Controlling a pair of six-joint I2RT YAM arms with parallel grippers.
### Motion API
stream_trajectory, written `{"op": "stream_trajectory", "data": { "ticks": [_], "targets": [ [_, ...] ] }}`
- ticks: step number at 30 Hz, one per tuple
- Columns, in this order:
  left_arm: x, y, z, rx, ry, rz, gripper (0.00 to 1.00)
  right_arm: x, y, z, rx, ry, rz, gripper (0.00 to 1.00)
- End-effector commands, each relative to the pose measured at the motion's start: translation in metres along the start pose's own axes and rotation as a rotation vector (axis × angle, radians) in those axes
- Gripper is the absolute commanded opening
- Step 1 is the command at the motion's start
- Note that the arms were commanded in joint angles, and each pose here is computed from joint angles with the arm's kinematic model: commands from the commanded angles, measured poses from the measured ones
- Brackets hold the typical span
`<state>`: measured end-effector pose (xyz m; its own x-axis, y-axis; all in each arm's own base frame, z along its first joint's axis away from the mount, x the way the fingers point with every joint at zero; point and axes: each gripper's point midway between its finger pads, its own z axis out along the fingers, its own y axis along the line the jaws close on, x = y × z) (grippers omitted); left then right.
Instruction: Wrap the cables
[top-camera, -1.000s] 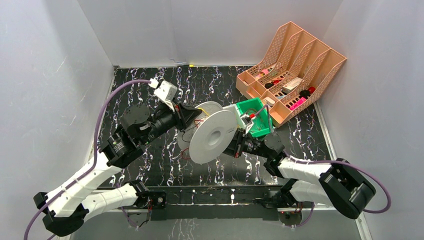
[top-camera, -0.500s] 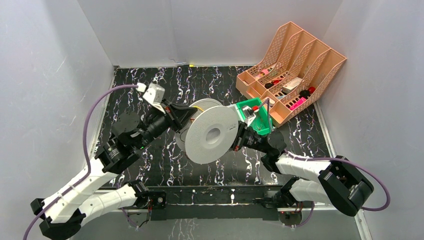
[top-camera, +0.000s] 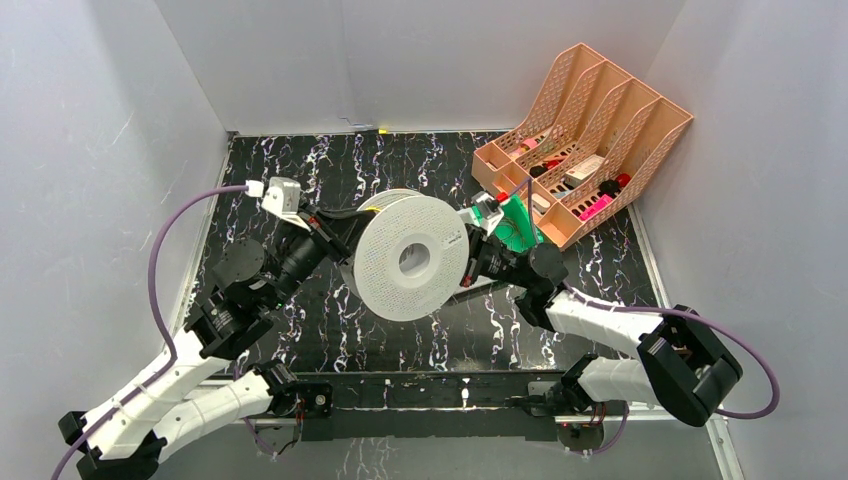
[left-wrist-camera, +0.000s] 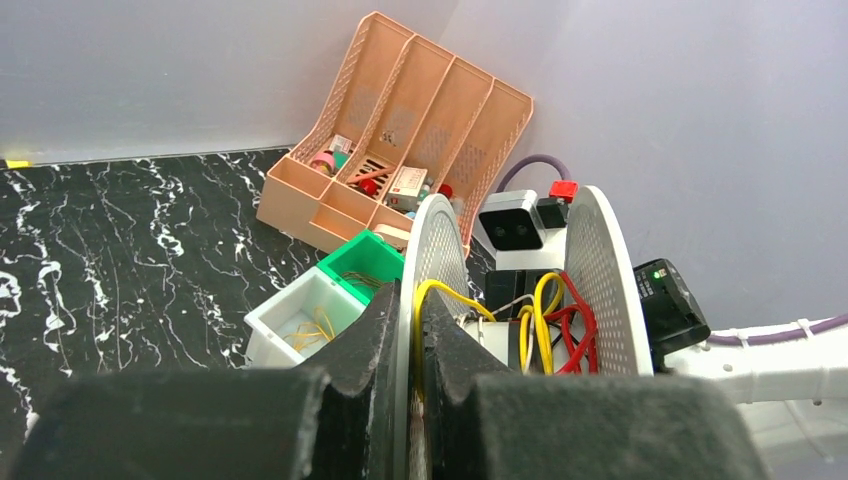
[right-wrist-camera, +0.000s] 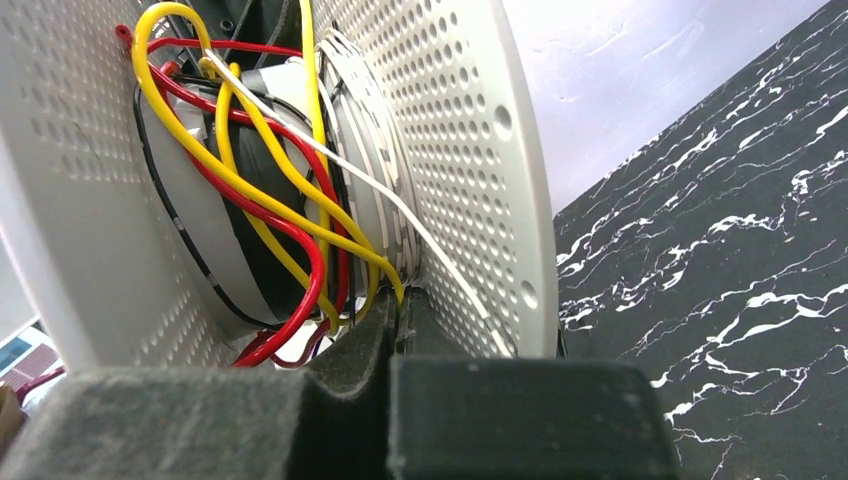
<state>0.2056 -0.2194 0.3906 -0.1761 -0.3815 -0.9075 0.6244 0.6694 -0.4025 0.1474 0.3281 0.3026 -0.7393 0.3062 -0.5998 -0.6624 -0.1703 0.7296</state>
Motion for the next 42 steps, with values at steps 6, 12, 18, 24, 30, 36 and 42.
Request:
{"op": "stream_trajectory", "data": {
  "ticks": [6, 12, 18, 24, 30, 36, 42],
  "targets": [
    [0.082, 0.013, -0.015, -0.029, 0.284, -0.038, 0.0, -0.036, 0.021, 0.021, -0.022, -0.073, -0.118, 0.0],
    [0.093, 0.018, -0.015, -0.066, 0.328, -0.069, 0.0, -0.031, -0.003, 0.011, 0.048, -0.059, -0.081, 0.0],
    [0.099, 0.039, -0.006, -0.151, 0.337, -0.08, 0.0, -0.027, -0.032, -0.002, 0.126, -0.052, -0.028, 0.0],
    [0.09, 0.08, 0.014, -0.218, 0.308, -0.205, 0.0, -0.015, -0.055, -0.013, 0.172, -0.039, 0.027, 0.0],
    [0.085, 0.107, 0.032, -0.252, 0.268, -0.288, 0.0, 0.001, -0.08, -0.022, 0.222, -0.032, 0.078, 0.0],
    [0.086, 0.13, 0.046, -0.287, 0.243, -0.383, 0.0, 0.007, -0.089, -0.018, 0.175, -0.037, 0.146, 0.0],
    [0.089, 0.148, 0.049, -0.339, 0.232, -0.394, 0.0, 0.012, -0.1, -0.01, 0.099, -0.037, 0.256, 0.0]
  ]
}}
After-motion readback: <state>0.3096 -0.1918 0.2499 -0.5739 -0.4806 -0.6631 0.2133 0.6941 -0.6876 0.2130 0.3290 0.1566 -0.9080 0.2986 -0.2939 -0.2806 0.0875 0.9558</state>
